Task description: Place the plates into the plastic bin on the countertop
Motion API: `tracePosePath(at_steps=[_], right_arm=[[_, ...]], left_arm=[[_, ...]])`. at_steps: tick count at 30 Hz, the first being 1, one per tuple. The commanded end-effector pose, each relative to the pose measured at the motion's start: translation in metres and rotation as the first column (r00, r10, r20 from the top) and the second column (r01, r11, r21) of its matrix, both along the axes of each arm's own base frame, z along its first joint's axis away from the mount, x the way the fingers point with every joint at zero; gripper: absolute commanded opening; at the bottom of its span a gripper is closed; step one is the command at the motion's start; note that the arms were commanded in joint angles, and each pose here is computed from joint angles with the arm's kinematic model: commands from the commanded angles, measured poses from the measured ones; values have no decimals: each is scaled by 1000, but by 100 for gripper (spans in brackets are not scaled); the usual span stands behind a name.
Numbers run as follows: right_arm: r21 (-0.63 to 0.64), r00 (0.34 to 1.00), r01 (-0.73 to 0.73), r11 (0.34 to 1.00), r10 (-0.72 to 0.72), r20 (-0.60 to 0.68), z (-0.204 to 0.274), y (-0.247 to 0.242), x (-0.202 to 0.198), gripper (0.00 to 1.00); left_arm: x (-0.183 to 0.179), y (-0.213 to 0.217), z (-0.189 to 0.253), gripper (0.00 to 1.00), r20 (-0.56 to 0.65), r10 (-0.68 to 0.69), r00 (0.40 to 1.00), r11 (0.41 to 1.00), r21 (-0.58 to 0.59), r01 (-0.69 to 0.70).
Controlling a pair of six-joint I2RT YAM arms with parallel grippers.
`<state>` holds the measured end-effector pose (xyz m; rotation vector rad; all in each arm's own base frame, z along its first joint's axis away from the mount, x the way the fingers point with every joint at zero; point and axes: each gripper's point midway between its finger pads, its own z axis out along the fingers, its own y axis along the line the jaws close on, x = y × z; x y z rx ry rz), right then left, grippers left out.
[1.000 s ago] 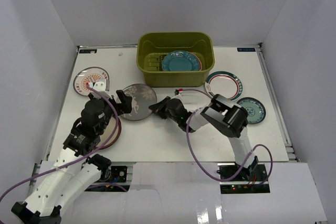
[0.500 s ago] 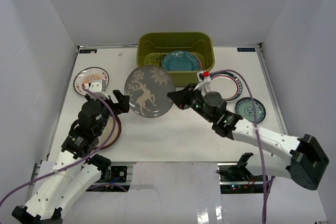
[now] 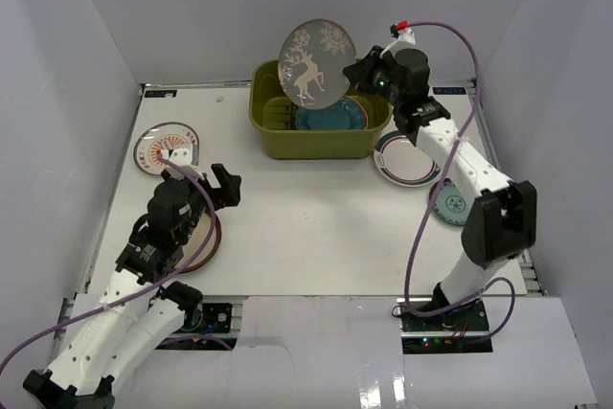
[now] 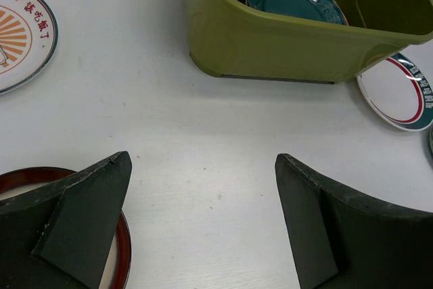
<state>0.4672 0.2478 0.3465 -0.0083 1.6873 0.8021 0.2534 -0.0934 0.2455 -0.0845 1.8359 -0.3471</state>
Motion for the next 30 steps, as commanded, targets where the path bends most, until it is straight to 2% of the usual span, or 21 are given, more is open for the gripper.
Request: tracePosePath(at_steps=[1, 6, 12, 15, 18, 19, 20, 21, 23, 24, 27, 28, 30], right_arm=[[77, 994, -106, 991, 102, 49, 41, 9, 20, 8], [46, 992, -64, 997, 68, -107, -21, 5, 66, 8], [30, 976, -71, 997, 76, -202, -72, 10, 78, 8], [-14, 970, -45, 999, 40, -239, -89, 4, 81, 11], [-58, 960, -18, 998, 1, -281, -104, -3, 81, 25], [-78, 959, -19, 997, -4, -285, -107, -5, 81, 36], [-94, 955, -21, 995, -8, -296, -113, -5, 81, 41], [-125, 951, -13, 992, -26, -307, -117, -10, 81, 52], [-154, 949, -8, 988, -41, -313, -122, -13, 81, 61], [-173, 947, -3, 985, -52, -316, -123, -16, 80, 69], [-205, 958, 5, 979, -64, -279, -111, -21, 77, 80], [-210, 964, 7, 978, -62, -259, -101, -21, 75, 87], [-236, 971, 12, 972, -68, -227, -89, -23, 73, 92]], left_arm=[[0, -2, 5, 98, 14, -11, 1000, 1000, -14, 11], [0, -4, 3, 98, 5, -22, 1000, 1000, -16, 22], [1, -6, 2, 98, 2, -30, 1000, 999, -16, 30], [1, -5, 3, 98, 5, -27, 1000, 1000, -16, 27], [0, -4, 5, 98, 13, -28, 1000, 999, -20, 29], [-1, -5, 4, 98, 10, -31, 999, 999, -19, 32], [-1, -5, 4, 98, 11, -33, 999, 999, -20, 33], [0, -6, 4, 98, 10, -32, 999, 999, -21, 33], [0, -5, 3, 98, 8, -31, 999, 999, -20, 31], [0, -5, 4, 98, 10, -31, 999, 999, -19, 32], [0, -5, 3, 98, 8, -31, 999, 999, -20, 31], [0, -5, 3, 98, 6, -27, 1000, 999, -18, 27], [1, -3, 4, 98, 9, -17, 1000, 1000, -19, 17]])
